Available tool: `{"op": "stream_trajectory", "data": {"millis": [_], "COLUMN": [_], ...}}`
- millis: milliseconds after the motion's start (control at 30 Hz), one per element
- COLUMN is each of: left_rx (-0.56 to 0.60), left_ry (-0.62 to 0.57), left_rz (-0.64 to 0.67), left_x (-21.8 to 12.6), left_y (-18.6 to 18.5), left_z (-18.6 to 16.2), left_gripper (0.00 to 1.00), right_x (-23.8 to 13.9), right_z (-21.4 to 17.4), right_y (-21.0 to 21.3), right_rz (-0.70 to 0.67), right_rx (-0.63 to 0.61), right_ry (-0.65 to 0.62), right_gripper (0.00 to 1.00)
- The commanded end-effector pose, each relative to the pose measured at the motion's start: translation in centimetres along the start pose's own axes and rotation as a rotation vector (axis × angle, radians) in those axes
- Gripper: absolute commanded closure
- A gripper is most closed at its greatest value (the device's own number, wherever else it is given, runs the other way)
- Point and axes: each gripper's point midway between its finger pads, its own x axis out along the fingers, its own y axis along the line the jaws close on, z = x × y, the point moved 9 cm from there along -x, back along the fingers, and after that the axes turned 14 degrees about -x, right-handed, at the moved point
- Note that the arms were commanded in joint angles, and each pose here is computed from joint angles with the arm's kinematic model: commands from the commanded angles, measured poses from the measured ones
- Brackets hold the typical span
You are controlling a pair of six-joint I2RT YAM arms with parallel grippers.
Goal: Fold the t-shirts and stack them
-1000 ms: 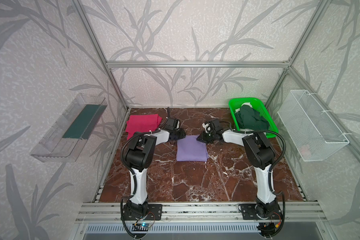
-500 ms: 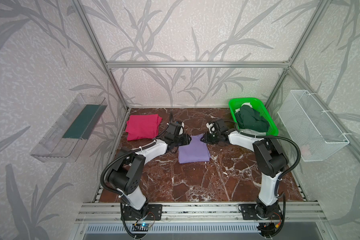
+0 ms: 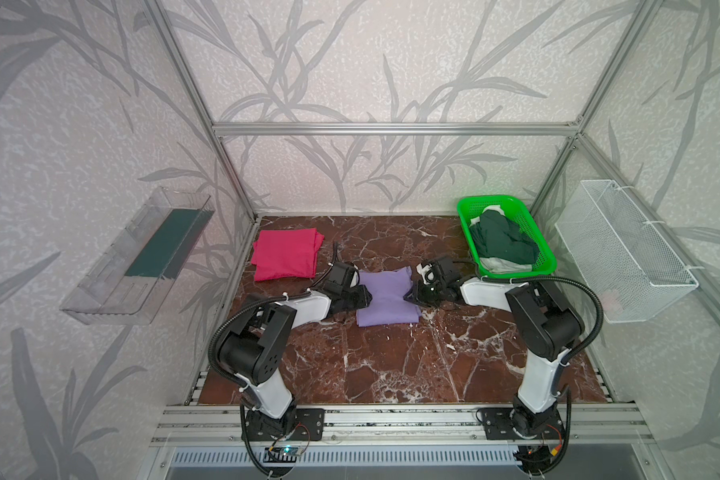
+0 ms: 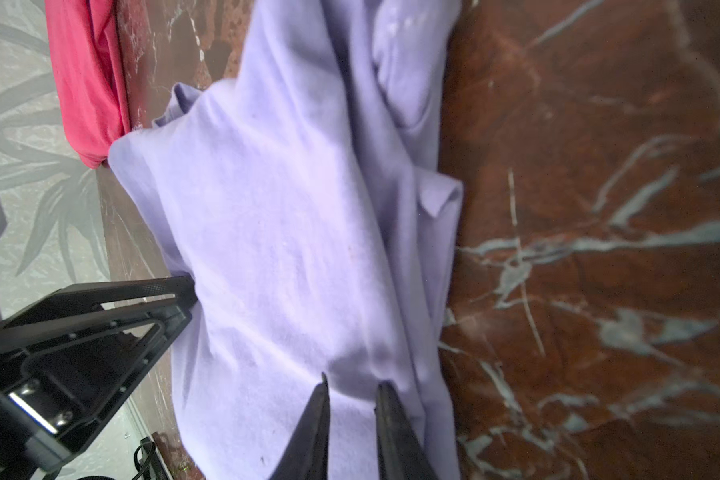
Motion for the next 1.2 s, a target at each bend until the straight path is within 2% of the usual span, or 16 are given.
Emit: {"op": "stream_trajectory", "data": {"millis": [0,133,233,367,533,633,733,833,1033,1167], "left_rx": [0.007,0.056,0.078,0.083,0.100,0.091,0.085,0.055,0.053,0.063], "left_ry": [-0.019,-0.035,0.017,0.084,0.161,0.180,0.191,0.186,0.178,0.162], "left_rz": [0.020,-0.037,-0.095,-0.165,-0.196,-0.172,-0.098,-0.080,-0.053,-0.061], "left_x": [-1.0,-3.9,-4.8,-4.6,-3.3,-2.4,-0.9,-0.2,-1.3,-2.7], "left_y": [0.8,-1.7,-3.5,-5.0,-5.8,-5.1,-3.2,-1.5,-0.1,0.0], "left_z": [-0.1,-0.4,-1.5,-3.5,-5.6,-6.3,-6.9,-7.3,-8.0,-8.2], "left_gripper": [0.62,0.62,0.62,0.63,0.64,0.64,0.64,0.64,0.64,0.64], "right_x": [-1.3,-4.1,-5.3,-4.5,-2.0,-0.5,-0.2,-0.4,-1.5,-3.1], "right_z": [-0.9,-0.5,-0.7,-2.2,-4.8,-6.1,-6.8,-7.5,-8.9,-8.1], "right_y": [-0.5,1.9,4.3,6.3,5.9,4.3,3.2,2.0,0.3,1.4], "right_rz": [-0.077,-0.091,-0.055,0.035,0.094,0.072,0.040,0.019,-0.014,-0.024], "right_rx": [-0.001,-0.047,-0.086,-0.082,-0.027,0.017,0.036,0.059,0.098,0.061], "right_ry": [0.013,-0.027,-0.045,-0.007,0.047,0.067,0.074,0.082,0.098,0.080], "right_gripper": [0.77,0.76,0.76,0.76,0.76,0.76,0.76,0.76,0.76,0.76]}}
